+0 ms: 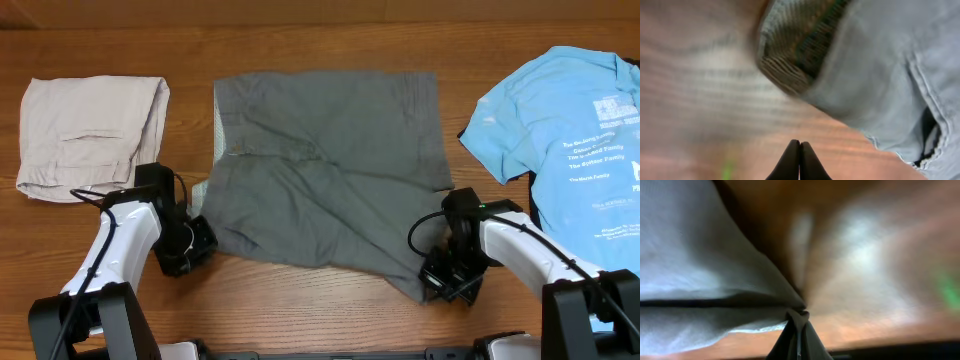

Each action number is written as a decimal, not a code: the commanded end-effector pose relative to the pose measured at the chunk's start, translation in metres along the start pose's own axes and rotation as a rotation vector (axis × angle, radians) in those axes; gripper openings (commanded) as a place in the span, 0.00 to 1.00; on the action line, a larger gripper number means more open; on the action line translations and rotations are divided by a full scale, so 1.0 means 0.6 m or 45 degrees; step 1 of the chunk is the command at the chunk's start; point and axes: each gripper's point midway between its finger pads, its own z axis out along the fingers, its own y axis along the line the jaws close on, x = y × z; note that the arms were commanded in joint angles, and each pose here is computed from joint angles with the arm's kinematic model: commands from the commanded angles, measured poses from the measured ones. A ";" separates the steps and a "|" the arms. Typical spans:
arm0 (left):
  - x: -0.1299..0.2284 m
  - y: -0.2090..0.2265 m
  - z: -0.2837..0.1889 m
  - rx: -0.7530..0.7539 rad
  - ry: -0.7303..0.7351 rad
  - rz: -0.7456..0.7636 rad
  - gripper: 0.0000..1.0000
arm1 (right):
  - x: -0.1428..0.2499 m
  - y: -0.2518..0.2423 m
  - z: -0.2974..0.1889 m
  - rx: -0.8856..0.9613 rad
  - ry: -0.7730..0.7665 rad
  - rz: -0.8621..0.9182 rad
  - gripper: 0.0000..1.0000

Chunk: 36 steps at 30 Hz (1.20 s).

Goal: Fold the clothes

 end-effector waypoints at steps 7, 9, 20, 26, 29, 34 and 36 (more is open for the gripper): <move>0.004 0.025 0.001 -0.099 0.004 0.002 0.04 | -0.001 -0.020 -0.008 0.045 0.008 -0.012 0.04; 0.002 0.014 0.002 -0.053 0.001 0.000 0.04 | -0.002 -0.019 -0.008 0.042 0.004 -0.008 0.04; -0.021 -0.053 -0.050 0.162 -0.015 0.028 0.69 | -0.016 -0.007 -0.008 0.007 -0.039 -0.029 0.05; -0.044 -0.045 -0.046 0.122 -0.092 -0.065 0.80 | -0.018 -0.005 -0.008 0.002 -0.045 -0.032 0.07; -0.048 -0.038 -0.039 0.103 -0.110 -0.102 0.64 | -0.018 -0.006 -0.008 0.003 -0.045 -0.036 0.07; -0.051 -0.036 -0.034 0.099 -0.121 -0.106 0.53 | -0.018 -0.006 -0.008 0.003 -0.045 -0.036 0.07; -0.052 -0.036 -0.031 0.100 -0.127 -0.105 0.57 | -0.018 -0.006 -0.008 0.003 -0.045 -0.036 0.07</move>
